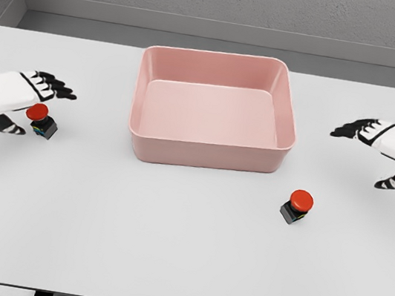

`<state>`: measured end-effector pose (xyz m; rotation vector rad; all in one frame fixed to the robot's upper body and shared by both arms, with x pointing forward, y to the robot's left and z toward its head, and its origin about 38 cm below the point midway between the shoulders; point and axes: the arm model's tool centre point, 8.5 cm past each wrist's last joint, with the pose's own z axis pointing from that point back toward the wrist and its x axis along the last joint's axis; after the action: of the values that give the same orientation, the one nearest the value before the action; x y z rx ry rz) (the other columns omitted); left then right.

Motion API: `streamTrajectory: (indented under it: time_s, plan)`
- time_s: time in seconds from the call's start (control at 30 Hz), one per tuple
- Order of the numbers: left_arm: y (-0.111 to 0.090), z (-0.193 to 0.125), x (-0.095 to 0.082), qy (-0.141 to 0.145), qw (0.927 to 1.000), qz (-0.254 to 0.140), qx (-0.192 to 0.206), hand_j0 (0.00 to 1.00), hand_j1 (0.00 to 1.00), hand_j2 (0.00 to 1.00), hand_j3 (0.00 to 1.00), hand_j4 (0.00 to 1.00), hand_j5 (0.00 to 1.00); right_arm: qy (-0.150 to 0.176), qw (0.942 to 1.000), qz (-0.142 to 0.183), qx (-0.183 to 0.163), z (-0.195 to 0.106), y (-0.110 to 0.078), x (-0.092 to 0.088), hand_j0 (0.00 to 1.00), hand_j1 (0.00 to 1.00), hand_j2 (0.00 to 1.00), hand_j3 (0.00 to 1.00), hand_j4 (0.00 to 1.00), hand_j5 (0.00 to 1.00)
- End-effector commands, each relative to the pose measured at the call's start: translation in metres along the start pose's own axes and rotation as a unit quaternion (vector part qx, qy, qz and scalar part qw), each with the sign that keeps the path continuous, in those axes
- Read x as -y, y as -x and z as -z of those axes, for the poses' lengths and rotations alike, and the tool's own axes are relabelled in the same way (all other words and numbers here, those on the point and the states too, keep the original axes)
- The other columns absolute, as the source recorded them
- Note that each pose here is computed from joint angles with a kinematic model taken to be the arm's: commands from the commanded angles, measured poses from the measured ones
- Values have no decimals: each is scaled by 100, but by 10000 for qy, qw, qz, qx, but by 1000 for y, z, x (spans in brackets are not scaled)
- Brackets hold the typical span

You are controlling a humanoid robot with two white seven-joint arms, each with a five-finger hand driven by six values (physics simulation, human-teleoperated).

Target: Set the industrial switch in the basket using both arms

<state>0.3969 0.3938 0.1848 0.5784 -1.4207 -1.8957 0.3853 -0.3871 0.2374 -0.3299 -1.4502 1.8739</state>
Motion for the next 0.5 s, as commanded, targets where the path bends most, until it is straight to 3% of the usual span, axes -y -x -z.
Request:
streamTrajectory:
  time_s: [0.0,0.47]
  plan:
    - [0,5,6,9,10000,-51,-22,100,100,100,100,100,100,46,9998,-43,185,5,-12,4,100,100,100,100,100,100]
    - [9,5,19,81,9996,-187,-182,100,100,100,100,100,100,-219,9982,166,536,12,-35,-25,100,100,100,100,100,100]
